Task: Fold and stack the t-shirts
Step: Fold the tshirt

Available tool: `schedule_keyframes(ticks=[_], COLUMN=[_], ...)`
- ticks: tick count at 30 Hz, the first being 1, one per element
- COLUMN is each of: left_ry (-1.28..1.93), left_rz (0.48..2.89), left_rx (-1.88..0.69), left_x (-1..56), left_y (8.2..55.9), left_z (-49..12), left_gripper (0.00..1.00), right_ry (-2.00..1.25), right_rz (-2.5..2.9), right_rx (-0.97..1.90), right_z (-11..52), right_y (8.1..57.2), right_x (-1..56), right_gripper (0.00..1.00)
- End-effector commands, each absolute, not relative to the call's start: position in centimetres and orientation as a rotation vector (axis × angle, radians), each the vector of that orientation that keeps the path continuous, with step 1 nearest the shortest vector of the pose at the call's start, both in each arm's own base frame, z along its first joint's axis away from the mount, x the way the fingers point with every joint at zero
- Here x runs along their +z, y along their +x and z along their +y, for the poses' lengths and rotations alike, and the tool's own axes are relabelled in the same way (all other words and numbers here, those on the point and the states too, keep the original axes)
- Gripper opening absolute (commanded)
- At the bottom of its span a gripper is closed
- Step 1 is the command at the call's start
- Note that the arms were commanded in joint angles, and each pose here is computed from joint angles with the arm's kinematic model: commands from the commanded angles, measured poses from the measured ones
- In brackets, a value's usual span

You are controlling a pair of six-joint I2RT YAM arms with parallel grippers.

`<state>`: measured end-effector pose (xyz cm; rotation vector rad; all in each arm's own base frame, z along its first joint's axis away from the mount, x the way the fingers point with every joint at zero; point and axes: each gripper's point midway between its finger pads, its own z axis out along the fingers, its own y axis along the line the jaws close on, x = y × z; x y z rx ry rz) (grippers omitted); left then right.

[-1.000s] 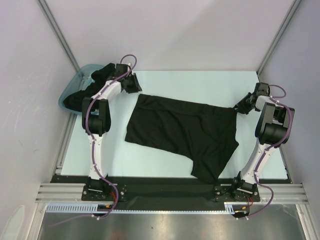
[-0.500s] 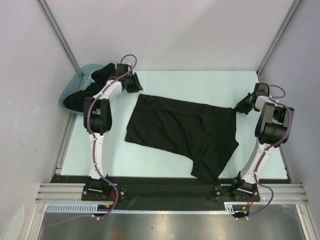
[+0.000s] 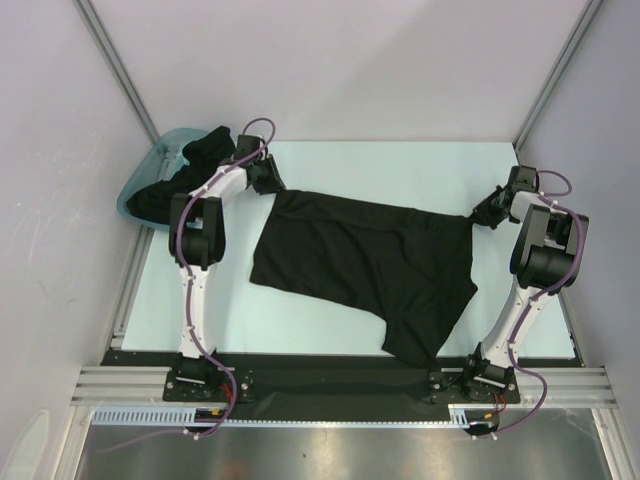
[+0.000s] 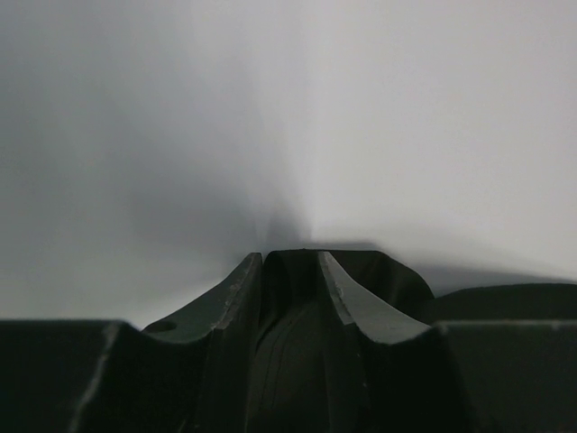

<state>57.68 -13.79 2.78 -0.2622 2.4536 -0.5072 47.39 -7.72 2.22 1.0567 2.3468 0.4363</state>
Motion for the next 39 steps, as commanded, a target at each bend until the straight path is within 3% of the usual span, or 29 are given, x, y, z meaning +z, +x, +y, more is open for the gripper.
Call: schedule_keyframes(ticks=[1,7,10,16,39], left_ry=[-0.256,-0.232,-0.221,-0.211,-0.191], left_rz=[2.41,2.412,2.398,2.347,2.346], left_rx=[-0.476,-0.498,-0.494,-0.495,-0.6], left_x=[5.6,5.6,6.1,8.0,8.3], left_y=[57.3,55.5,55.8,56.7,56.2], left_z=[-13.6,-13.7,-13.7,-13.8,-15.7], left_gripper=[0.37,0.37,0.45,0.52,0.34], right_ry=[1.051,1.056,1.053,1.044,1.046], right_rz=[2.303,2.308,2.305,2.305,2.303], right_rx=[0.405,0.414,0.416,0.419,0.435], right_z=[-8.9,-8.7,-8.7,-8.5,-8.0], right_y=[47.9,47.7,47.7,47.7,47.8], right_x=[3.3,3.1,3.2,3.5,3.5], right_gripper=[0.0,0.0,0.0,0.0,0.0])
